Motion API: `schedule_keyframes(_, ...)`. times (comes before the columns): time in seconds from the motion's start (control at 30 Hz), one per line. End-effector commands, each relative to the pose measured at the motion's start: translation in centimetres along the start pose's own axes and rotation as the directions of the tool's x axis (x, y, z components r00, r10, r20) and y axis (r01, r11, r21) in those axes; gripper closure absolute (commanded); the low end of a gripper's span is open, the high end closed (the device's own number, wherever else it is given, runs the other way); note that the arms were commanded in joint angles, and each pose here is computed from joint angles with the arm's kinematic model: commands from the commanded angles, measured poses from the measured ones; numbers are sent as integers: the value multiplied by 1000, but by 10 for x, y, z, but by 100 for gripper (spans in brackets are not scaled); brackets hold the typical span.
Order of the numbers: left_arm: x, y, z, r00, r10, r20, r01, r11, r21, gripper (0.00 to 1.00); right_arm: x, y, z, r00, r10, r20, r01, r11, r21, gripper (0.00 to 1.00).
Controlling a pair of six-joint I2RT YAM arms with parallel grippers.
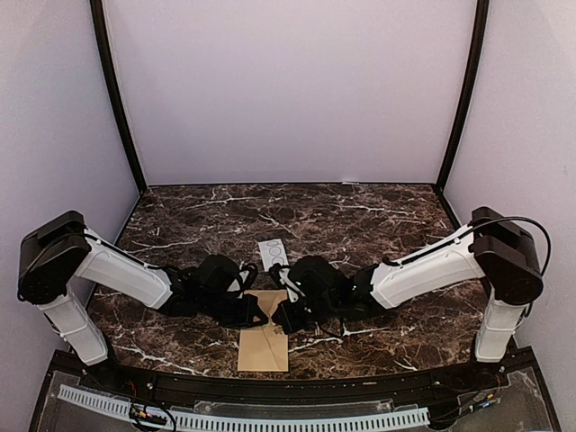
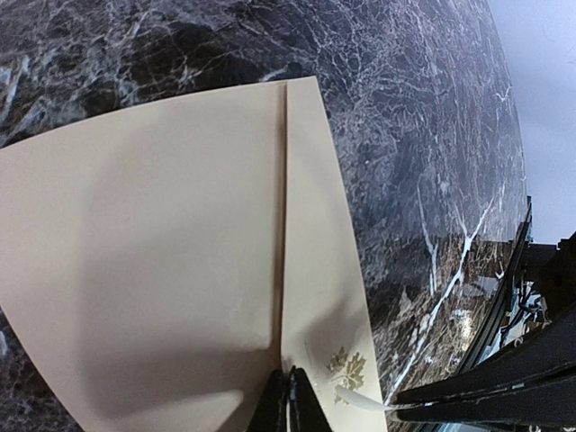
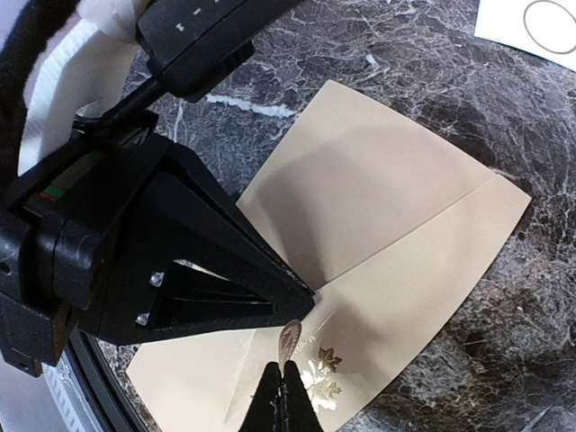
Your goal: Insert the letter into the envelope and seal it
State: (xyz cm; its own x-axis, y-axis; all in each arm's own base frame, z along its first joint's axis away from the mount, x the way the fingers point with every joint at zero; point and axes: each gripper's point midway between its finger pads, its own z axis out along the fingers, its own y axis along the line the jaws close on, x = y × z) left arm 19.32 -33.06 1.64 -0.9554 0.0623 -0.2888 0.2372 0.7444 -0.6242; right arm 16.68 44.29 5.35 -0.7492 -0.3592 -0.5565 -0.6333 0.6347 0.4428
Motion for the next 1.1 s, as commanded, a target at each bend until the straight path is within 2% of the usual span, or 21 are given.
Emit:
schedule_keyframes(0.0, 45, 50, 4, 988, -58, -142, 34, 986, -165, 97, -3, 9, 8, 1000, 0, 2, 0, 1000, -12, 100)
schedule_keyframes(1.07, 44, 49, 4, 989, -57, -138, 34, 986, -161, 100, 17, 11, 25, 998, 6, -61, -7, 1000, -11, 100)
